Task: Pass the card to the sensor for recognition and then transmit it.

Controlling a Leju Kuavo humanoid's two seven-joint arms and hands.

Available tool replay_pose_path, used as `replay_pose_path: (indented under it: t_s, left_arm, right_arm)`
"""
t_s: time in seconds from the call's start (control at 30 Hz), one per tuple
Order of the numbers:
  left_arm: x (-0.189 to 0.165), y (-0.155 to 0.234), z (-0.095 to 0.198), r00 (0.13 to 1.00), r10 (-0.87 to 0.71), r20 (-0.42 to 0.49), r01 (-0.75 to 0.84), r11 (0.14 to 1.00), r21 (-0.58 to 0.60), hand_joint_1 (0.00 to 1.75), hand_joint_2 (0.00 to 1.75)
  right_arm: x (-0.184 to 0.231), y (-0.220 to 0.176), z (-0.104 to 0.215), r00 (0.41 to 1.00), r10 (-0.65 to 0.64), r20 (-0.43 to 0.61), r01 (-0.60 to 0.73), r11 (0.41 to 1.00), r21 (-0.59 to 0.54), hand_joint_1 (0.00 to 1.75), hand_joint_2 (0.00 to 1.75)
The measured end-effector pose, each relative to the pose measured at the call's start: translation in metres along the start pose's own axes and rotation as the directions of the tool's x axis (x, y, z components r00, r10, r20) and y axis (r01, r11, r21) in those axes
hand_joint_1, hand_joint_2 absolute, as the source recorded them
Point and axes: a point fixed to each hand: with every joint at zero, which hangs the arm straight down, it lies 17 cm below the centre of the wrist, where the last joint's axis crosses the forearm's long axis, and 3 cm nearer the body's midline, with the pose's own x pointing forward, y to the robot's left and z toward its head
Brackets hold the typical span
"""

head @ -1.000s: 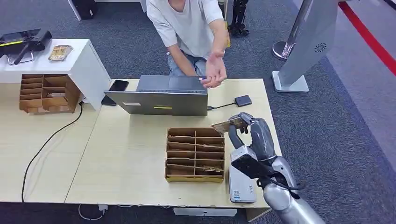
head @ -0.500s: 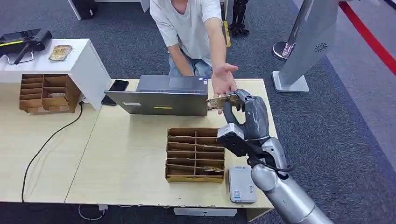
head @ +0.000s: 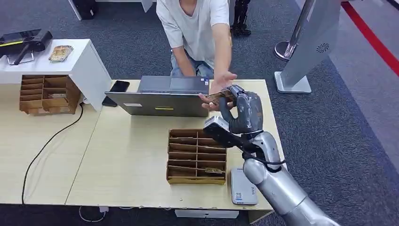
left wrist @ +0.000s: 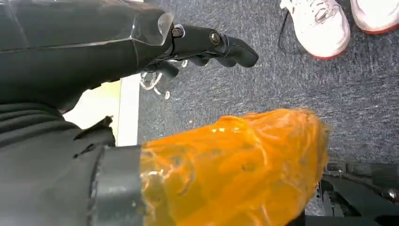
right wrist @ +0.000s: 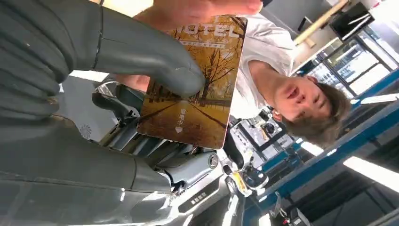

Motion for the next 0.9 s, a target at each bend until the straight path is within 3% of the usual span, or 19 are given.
replay_pose_path:
  t_s: [0.17,0.2,0.23,0.27,0.43,0.47,0.83,0.87,0.9]
  left_arm:
    - [0.000,0.001,-0.001,1.000,-0.001,0.000,0.001,1.000,0.000,0.00,0.00]
    - [0.000,0.001,-0.001,1.000,-0.001,0.000,0.001,1.000,0.000,0.00,0.00]
    - [0.000,0.001,-0.001,1.000,-0.001,0.000,0.001,1.000,0.000,0.00,0.00]
    - [0.000,0.001,-0.001,1.000,-0.001,0.000,0.001,1.000,0.000,0.00,0.00]
    - [-0.001,0.002,-0.001,1.000,0.001,-0.001,-0.001,1.000,0.000,0.00,0.00]
    - [-0.001,0.002,-0.001,1.000,0.002,-0.002,-0.002,1.000,0.000,0.00,0.00]
    - [-0.001,0.002,-0.001,1.000,0.013,-0.007,-0.013,1.000,0.002,0.00,0.00]
    - [-0.001,0.002,-0.001,1.000,0.014,-0.007,-0.014,1.000,0.002,0.00,0.00]
    - [-0.002,0.002,-0.001,1.000,0.015,-0.008,-0.015,1.000,0.002,0.00,0.00]
  right_arm:
    - [-0.009,0.017,0.000,0.999,0.026,-0.030,-0.025,0.999,0.046,1.75,1.75]
    - [-0.011,0.020,0.001,0.999,0.031,-0.033,-0.029,0.998,0.052,1.38,1.75]
    - [-0.011,0.022,0.001,0.999,0.033,-0.035,-0.031,0.998,0.057,0.23,1.75]
    - [-0.012,0.024,0.001,0.999,0.034,-0.037,-0.032,0.998,0.061,0.00,1.75]
    - [-0.019,0.032,0.004,0.997,0.045,-0.057,-0.040,0.995,0.086,0.00,1.75]
    - [-0.021,0.033,0.005,0.997,0.045,-0.061,-0.040,0.995,0.089,0.00,0.00]
    - [-0.021,0.049,0.024,0.998,-0.006,-0.068,0.014,0.993,0.114,0.00,0.00]
    - [-0.021,0.050,0.025,0.998,-0.011,-0.068,0.018,0.993,0.115,0.00,1.75]
    - [-0.020,0.051,0.027,0.998,-0.014,-0.068,0.022,0.993,0.115,0.00,1.75]
